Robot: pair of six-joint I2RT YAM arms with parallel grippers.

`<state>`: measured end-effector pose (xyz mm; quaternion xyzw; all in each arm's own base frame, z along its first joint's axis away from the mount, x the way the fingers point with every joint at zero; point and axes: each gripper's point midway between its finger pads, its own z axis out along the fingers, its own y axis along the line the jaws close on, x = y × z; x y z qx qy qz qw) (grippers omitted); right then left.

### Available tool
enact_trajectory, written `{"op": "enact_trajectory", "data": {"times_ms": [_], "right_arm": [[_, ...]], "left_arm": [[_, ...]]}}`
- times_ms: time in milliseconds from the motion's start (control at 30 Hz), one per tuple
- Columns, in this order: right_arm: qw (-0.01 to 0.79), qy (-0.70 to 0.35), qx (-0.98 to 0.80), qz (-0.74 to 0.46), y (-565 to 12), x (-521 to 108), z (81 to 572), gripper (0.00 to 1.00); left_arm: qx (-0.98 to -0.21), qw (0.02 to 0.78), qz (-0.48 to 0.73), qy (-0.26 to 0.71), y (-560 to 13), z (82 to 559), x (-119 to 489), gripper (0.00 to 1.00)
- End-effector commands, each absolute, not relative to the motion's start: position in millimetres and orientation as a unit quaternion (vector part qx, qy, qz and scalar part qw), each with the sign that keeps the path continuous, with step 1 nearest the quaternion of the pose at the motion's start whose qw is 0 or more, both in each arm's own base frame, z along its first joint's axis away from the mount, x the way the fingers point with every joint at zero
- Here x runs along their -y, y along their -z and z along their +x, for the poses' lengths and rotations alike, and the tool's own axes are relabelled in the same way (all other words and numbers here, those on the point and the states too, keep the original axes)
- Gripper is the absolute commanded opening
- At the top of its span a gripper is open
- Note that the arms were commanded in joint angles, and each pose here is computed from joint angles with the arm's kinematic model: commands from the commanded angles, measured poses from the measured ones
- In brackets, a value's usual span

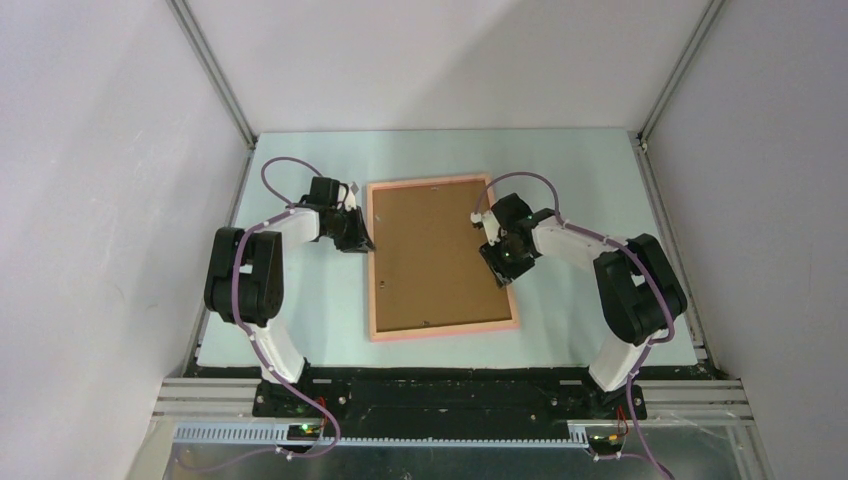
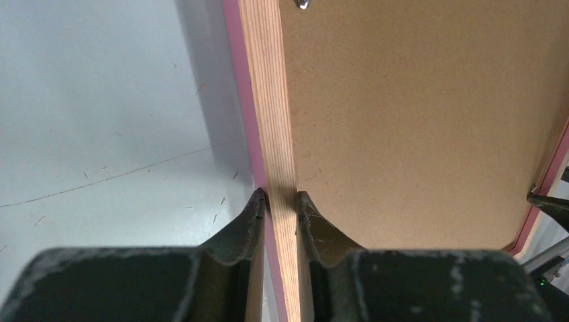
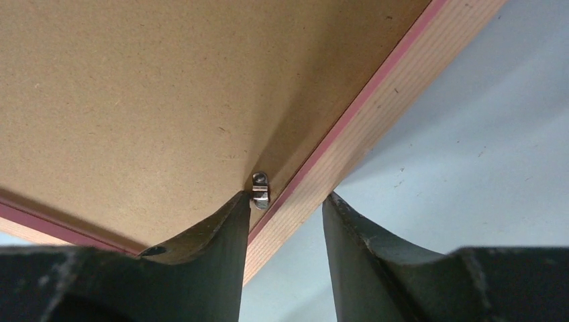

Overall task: Put the photo into the frame
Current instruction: Install the photo frame at the center of the board.

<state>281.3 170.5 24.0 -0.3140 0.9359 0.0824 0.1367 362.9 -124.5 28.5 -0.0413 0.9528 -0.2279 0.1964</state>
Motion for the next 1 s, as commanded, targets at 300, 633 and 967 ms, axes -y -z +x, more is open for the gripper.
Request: {"op": "enact_trajectory", "data": {"times_ms": [300, 633, 967], "right_arm": [[0.172, -0.072, -0.936, -0.299, -25.6, -168.9, 301.4, 0.35], [0.192, -0.101, -0.934, -0.285, -33.4, -178.3, 316.8, 0.32], [0.192, -0.129, -0.933, -0.275, -43.7, -176.9, 316.7, 0.53]], "left_arm": [[-0.943, 0.219, -0.026, 0.249, -40.7, 368.5, 129.8, 0.00], [-0.944, 0.217, -0.024, 0.249, -39.1, 366.6, 129.6, 0.00], [-0.943, 0.218, -0.024, 0.249, -39.7, 366.7, 129.5, 0.00]]}}
